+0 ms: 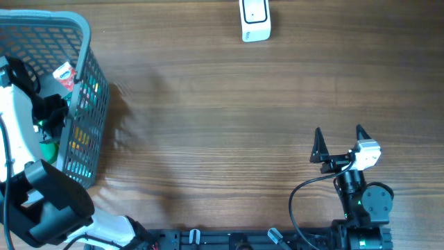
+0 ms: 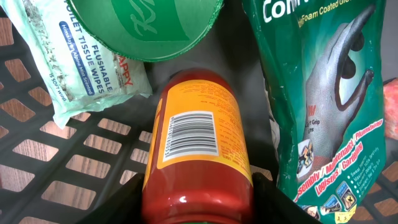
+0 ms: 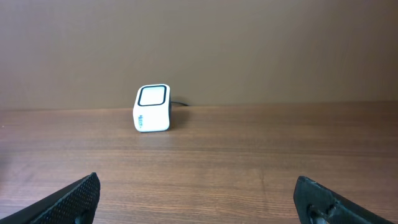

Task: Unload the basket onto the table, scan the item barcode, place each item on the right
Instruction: 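Grasp the red sriracha bottle with the left gripper and lift, then carry the bottle toward the scanner and set it upright on table, then return the left gripper into the basket toward the green glove pack, then grasp the green 3M glove pack with the left gripper and lift, then carry the glove pack out and lay it flat beside the bottle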

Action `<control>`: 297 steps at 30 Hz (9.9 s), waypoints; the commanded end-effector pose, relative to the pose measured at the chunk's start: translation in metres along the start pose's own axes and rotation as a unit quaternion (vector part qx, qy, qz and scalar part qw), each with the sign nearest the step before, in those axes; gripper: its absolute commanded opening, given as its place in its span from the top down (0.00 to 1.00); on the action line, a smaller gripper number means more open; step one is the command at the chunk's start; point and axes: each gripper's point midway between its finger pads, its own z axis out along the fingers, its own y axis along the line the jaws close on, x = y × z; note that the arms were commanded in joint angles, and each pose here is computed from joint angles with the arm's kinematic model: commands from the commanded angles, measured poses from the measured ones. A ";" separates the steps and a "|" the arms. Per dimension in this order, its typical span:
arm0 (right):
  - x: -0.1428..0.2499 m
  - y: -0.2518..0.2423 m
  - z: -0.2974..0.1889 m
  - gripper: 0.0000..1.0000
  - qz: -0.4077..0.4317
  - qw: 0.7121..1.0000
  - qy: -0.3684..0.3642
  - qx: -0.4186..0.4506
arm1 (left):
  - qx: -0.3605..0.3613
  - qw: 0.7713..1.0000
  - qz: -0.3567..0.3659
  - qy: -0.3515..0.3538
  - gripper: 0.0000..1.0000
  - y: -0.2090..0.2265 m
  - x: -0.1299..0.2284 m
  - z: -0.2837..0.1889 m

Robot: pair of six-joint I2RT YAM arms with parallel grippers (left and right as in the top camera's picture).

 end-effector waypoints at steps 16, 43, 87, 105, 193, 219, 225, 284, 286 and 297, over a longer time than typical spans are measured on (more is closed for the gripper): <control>0.000 0.000 0.000 0.00 -0.006 1.000 -0.001 0.001 | 0.166 0.983 0.056 -0.052 0.54 -0.043 -0.009 -0.109; 0.000 0.000 0.000 0.00 -0.006 1.000 -0.001 0.001 | 0.500 0.841 0.204 -0.026 0.52 0.004 0.115 -0.321; 0.000 0.000 0.000 0.00 -0.005 1.000 -0.001 0.001 | 0.011 0.798 0.601 0.029 0.50 0.063 0.384 -0.020; 0.000 0.000 0.000 0.00 -0.006 1.000 -0.001 0.001 | 0.022 0.782 0.621 -0.038 0.47 0.060 0.407 0.014; 0.000 0.000 0.000 0.00 -0.005 1.000 -0.001 0.001 | 0.013 0.991 -0.088 -0.103 0.00 -0.039 -0.020 -0.038; 0.000 0.000 0.000 0.00 -0.005 1.000 -0.001 0.001 | 0.045 0.990 -0.090 -0.100 0.00 -0.054 -0.021 0.062; 0.000 0.000 0.000 0.00 -0.006 1.000 -0.001 0.001 | 0.041 0.990 -0.090 -0.100 0.34 -0.052 -0.020 0.064; 0.000 0.000 0.000 0.00 -0.006 1.000 -0.001 0.001 | 0.536 0.772 0.314 -0.136 0.96 0.011 0.136 -0.273; 0.000 0.000 0.000 0.00 -0.006 1.000 -0.001 0.001 | 0.530 0.747 0.376 -0.140 0.96 0.006 0.161 -0.269; 0.000 0.000 0.000 0.00 -0.006 1.000 -0.001 0.001 | 0.385 0.641 0.652 -0.129 0.96 -0.010 0.280 -0.163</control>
